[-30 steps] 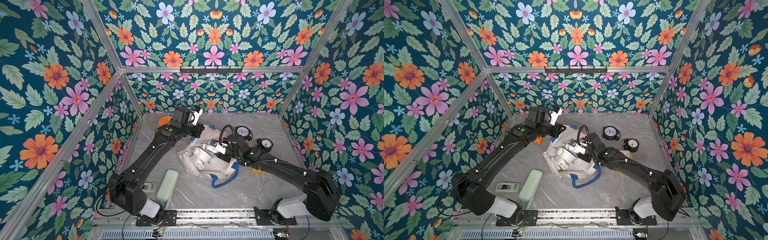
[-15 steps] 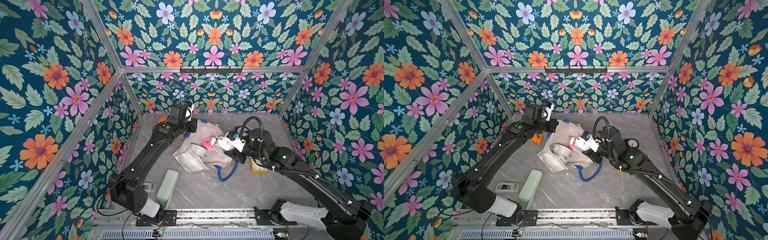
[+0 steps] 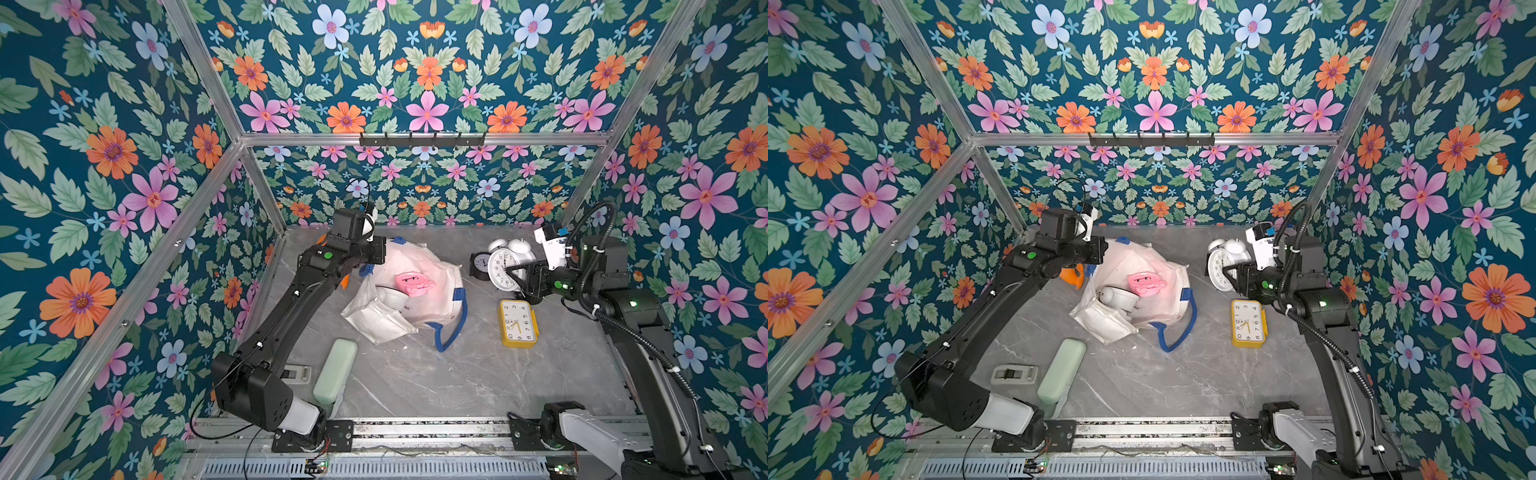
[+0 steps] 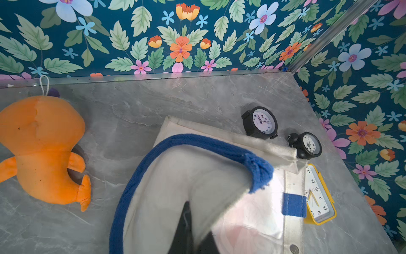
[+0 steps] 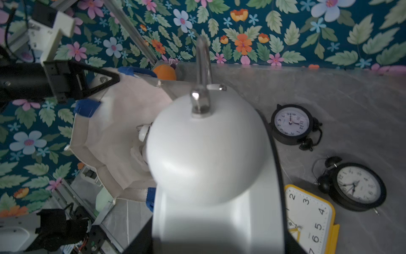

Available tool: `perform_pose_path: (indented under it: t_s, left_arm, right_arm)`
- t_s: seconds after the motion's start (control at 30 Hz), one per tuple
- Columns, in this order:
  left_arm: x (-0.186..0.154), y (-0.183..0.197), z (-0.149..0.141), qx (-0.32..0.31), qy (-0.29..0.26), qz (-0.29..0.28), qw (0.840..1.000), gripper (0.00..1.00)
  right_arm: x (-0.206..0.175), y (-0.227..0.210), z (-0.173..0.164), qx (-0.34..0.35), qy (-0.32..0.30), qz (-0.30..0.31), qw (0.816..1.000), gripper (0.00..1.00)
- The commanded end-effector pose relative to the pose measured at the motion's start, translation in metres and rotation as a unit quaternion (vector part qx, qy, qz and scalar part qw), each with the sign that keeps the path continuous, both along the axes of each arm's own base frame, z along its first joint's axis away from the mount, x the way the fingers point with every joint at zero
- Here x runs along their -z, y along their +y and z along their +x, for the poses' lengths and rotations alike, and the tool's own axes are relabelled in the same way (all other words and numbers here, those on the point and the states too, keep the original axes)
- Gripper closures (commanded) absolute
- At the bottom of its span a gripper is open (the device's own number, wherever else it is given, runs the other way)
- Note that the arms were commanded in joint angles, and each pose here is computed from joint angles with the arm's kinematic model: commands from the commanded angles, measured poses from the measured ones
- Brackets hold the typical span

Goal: Take the alarm clock out of the canvas bag
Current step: Place the alarm at the center of the board.

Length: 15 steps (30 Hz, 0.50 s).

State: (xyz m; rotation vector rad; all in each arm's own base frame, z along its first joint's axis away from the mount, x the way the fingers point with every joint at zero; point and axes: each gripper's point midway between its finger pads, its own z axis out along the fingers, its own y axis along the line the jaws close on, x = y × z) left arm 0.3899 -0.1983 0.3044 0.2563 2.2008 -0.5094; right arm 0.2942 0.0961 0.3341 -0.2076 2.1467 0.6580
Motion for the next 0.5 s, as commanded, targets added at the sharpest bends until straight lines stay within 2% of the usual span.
perform_pose_path:
  t_s: [0.0, 0.33, 0.47]
  left_arm:
    - [-0.021, 0.0, 0.003, 0.003, -0.036, -0.02, 0.999, 1.0]
    - [-0.022, 0.005, 0.001, 0.003, -0.034, -0.037, 0.999, 1.0]
    - [-0.02, 0.003, 0.001, 0.007, -0.03, -0.041, 0.999, 1.0]
  right_arm:
    - [0.011, -0.001, 0.007, 0.016, 0.055, 0.074, 0.996, 0.69]
    - [0.1, 0.002, 0.039, 0.043, 0.175, 0.11, 0.978, 0.68]
    - [0.135, -0.002, 0.048, 0.058, 0.207, 0.104, 0.971, 0.68]
